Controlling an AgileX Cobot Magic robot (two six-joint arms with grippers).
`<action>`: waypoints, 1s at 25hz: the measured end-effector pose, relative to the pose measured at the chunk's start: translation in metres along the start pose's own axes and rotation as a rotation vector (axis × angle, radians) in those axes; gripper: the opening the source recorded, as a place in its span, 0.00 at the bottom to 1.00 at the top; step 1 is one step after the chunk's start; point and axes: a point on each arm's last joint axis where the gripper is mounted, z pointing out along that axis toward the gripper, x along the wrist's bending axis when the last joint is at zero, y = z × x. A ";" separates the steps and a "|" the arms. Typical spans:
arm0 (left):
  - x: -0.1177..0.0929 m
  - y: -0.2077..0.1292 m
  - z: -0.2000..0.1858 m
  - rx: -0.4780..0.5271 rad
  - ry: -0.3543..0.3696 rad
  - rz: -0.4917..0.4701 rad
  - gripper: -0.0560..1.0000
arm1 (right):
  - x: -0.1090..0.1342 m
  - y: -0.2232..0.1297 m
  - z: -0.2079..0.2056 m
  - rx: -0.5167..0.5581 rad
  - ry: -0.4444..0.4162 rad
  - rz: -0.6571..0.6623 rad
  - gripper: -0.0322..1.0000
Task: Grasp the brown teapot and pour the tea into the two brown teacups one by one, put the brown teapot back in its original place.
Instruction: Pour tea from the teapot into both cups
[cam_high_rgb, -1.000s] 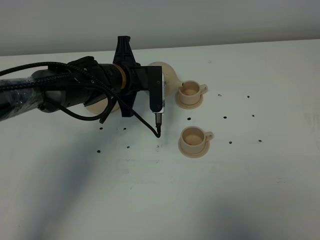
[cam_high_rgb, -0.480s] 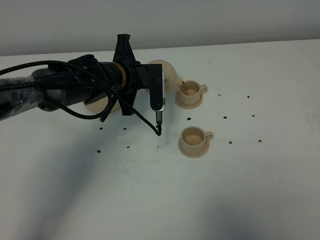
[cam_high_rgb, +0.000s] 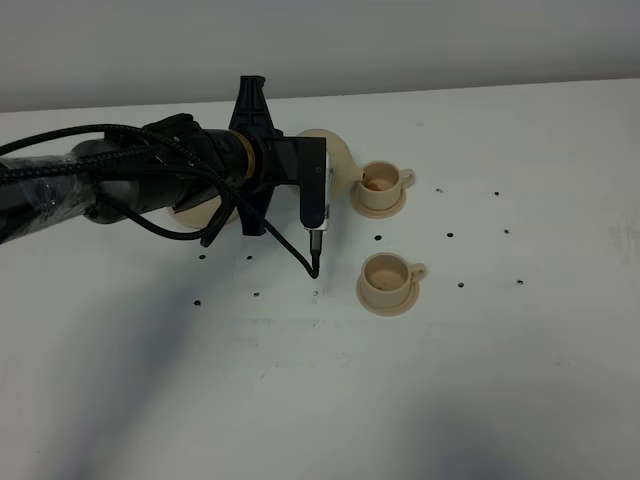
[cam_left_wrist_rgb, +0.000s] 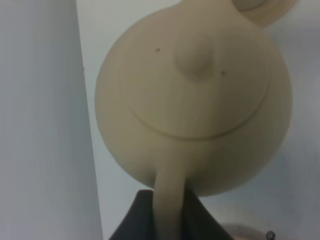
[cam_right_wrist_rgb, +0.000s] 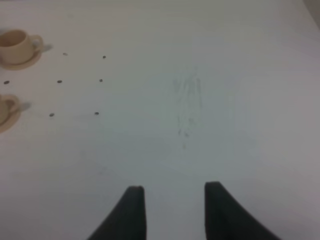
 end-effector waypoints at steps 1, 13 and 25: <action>0.000 0.000 0.001 0.001 0.000 0.013 0.13 | 0.000 0.000 0.000 0.000 0.000 0.000 0.33; 0.006 0.001 0.001 -0.004 0.016 -0.009 0.13 | 0.000 0.000 0.000 0.000 0.000 0.000 0.33; 0.007 0.002 0.001 -0.005 0.019 0.007 0.13 | 0.000 0.000 0.000 0.000 0.000 0.000 0.33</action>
